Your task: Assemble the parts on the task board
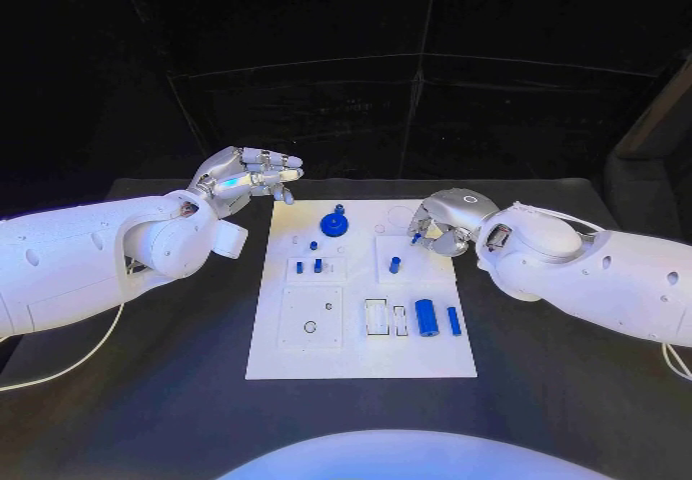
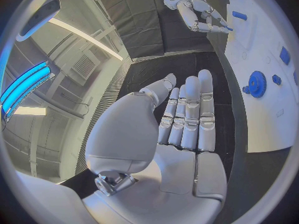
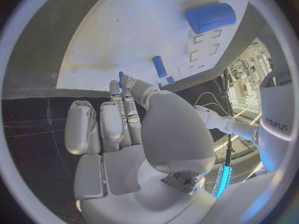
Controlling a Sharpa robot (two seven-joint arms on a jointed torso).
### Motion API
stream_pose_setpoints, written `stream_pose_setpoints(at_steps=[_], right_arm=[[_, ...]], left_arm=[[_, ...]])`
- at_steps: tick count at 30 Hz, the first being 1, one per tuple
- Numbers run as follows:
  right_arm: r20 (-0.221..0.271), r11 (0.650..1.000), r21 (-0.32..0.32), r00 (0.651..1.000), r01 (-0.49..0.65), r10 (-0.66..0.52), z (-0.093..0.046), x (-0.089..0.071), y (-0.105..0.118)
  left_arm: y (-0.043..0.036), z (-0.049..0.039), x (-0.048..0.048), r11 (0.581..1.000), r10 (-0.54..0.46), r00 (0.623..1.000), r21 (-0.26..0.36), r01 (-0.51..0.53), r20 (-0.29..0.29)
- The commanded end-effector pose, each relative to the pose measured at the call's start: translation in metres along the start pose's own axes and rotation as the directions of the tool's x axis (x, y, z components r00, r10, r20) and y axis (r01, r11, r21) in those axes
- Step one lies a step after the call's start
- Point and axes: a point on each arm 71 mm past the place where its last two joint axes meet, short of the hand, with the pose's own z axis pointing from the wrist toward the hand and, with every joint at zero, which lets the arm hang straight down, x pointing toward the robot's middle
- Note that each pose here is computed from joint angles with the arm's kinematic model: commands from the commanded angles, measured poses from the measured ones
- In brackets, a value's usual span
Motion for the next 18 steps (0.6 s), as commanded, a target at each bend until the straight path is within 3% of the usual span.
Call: stream_pose_setpoints(at_steps=[1,8,18], right_arm=[[0.047,0.998,-0.027,0.997,-0.059,0.061,-0.004,-0.01,0.012],[0.06,0.99,-0.094,0.992,-0.103,0.109,-0.004,-0.019,0.044],[0.018,0.968,-0.215,0.991,-0.126,0.133,0.017,-0.016,0.099]], left_arm=[[-0.0025,0.0006,0.0002,1.0,-0.004,1.0,0.023,0.004,0.002],[-0.0031,0.0014,0.0008,0.999,-0.009,1.0,0.034,0.009,0.014],[-0.0027,0.0036,0.0048,0.999,-0.017,1.0,0.029,0.017,0.01]])
